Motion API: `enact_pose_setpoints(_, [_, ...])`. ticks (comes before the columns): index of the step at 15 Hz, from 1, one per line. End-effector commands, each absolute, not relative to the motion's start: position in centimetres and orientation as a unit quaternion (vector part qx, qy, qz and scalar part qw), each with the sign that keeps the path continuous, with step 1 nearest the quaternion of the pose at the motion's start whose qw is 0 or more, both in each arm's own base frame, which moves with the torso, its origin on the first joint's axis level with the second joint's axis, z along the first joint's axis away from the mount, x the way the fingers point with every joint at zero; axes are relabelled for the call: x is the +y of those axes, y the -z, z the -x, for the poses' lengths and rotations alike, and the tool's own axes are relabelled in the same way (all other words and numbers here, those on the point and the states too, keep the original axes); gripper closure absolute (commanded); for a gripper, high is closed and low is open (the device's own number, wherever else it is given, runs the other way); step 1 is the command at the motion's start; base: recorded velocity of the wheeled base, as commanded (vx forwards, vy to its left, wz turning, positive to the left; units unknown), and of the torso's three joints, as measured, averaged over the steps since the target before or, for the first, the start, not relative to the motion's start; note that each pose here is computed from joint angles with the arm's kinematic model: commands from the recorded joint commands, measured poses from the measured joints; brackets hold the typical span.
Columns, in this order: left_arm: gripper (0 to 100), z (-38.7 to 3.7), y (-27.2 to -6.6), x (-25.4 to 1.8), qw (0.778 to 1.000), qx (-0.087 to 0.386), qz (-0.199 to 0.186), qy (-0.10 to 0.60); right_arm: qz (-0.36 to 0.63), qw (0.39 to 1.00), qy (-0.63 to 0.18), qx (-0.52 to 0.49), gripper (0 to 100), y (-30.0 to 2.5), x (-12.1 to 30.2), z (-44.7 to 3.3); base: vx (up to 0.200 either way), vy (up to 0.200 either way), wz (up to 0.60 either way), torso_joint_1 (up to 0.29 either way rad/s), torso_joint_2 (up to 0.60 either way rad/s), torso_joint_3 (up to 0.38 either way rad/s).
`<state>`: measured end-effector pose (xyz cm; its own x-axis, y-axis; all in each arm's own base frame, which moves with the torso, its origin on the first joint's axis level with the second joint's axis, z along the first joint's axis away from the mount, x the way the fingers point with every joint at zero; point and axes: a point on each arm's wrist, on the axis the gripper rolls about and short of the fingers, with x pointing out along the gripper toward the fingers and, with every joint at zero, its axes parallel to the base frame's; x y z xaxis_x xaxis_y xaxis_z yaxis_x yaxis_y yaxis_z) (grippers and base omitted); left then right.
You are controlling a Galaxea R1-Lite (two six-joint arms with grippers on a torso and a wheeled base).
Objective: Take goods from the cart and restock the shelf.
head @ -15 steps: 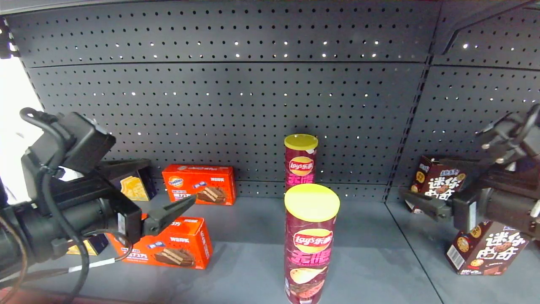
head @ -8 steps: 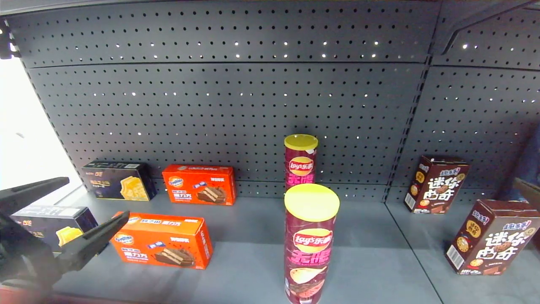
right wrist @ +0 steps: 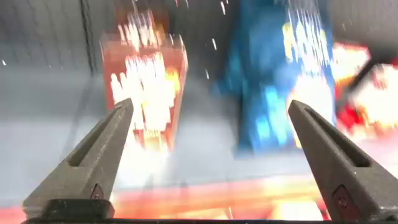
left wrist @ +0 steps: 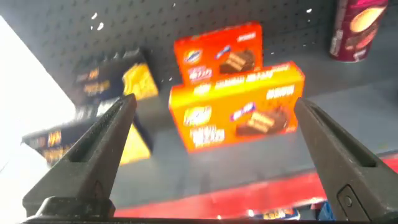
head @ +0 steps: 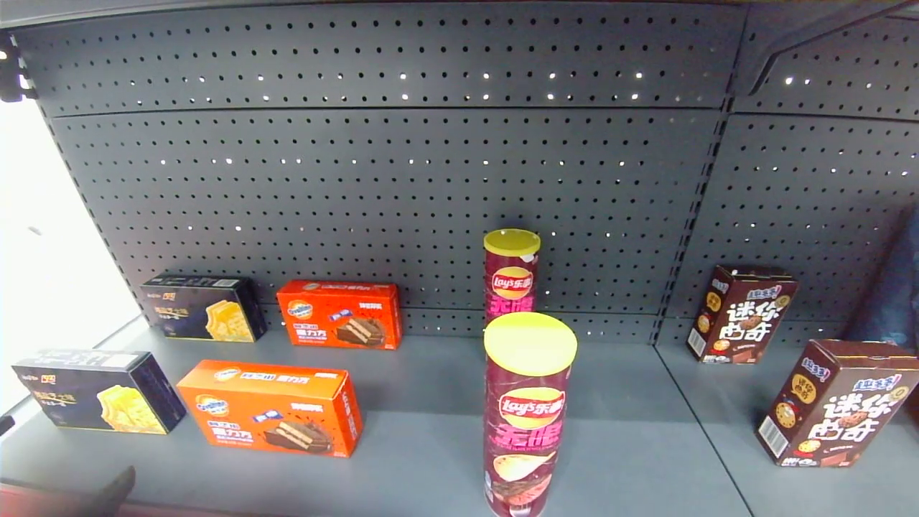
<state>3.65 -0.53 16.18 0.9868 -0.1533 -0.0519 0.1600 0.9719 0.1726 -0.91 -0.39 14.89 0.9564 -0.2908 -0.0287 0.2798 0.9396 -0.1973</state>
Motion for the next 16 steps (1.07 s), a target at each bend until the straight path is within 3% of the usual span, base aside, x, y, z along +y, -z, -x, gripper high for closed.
enact_pose_setpoints(1, [0, -1.7, -14.5, -0.3, 0.994, 0.003, -0.081, 0.073, 0.066, 0.985, 0.158, 0.000, 0, -12.3, -0.1, 3.1, 0.000, 0.000, 0.00, 0.000, 0.00, 0.000])
enact_pose_setpoints(5, [0, 0.9, -12.4, 0.1, 0.995, 0.016, -0.066, 0.071, 0.030, 0.990, 0.139, 0.006, 0, -8.6, -0.2, 1.6, 0.000, 0.000, 0.00, 0.000, 0.00, 0.000])
enact_pose_setpoints(7, [0, 2.3, -11.2, 0.3, 0.995, 0.005, -0.064, 0.075, 0.027, 0.997, 0.068, 0.010, 0, -8.5, 0.1, 1.5, 0.000, 0.000, 0.00, 0.000, 0.00, 0.000])
enact_pose_setpoints(9, [0, 2.5, -10.6, 0.3, 0.996, 0.003, -0.035, 0.077, 0.035, 0.999, 0.008, 0.009, 0, -8.5, 0.4, 1.5, 0.000, 0.000, 0.00, 0.000, 0.00, 0.000])
enact_pose_setpoints(10, [0, 2.4, -10.4, 0.3, 0.996, 0.008, -0.033, 0.081, 0.032, 0.999, 0.015, 0.010, 0, -8.5, 0.3, 1.5, 0.000, 0.000, 0.00, 0.000, 0.00, 0.000])
enact_pose_setpoints(14, [0, 1.8, -8.5, 0.2, 0.996, 0.026, -0.034, 0.082, 0.021, 0.984, 0.174, 0.014, 0, -8.4, -0.4, 1.7, 0.000, 0.000, 0.00, 0.000, 0.00, 0.000])
enact_pose_setpoints(16, [0, 1.8, -8.5, 0.3, 0.997, 0.030, -0.032, 0.057, 0.022, 0.985, 0.173, 0.020, 0, -8.4, -0.4, 1.6, 0.000, 0.000, 0.00, 0.000, 0.00, 0.000])
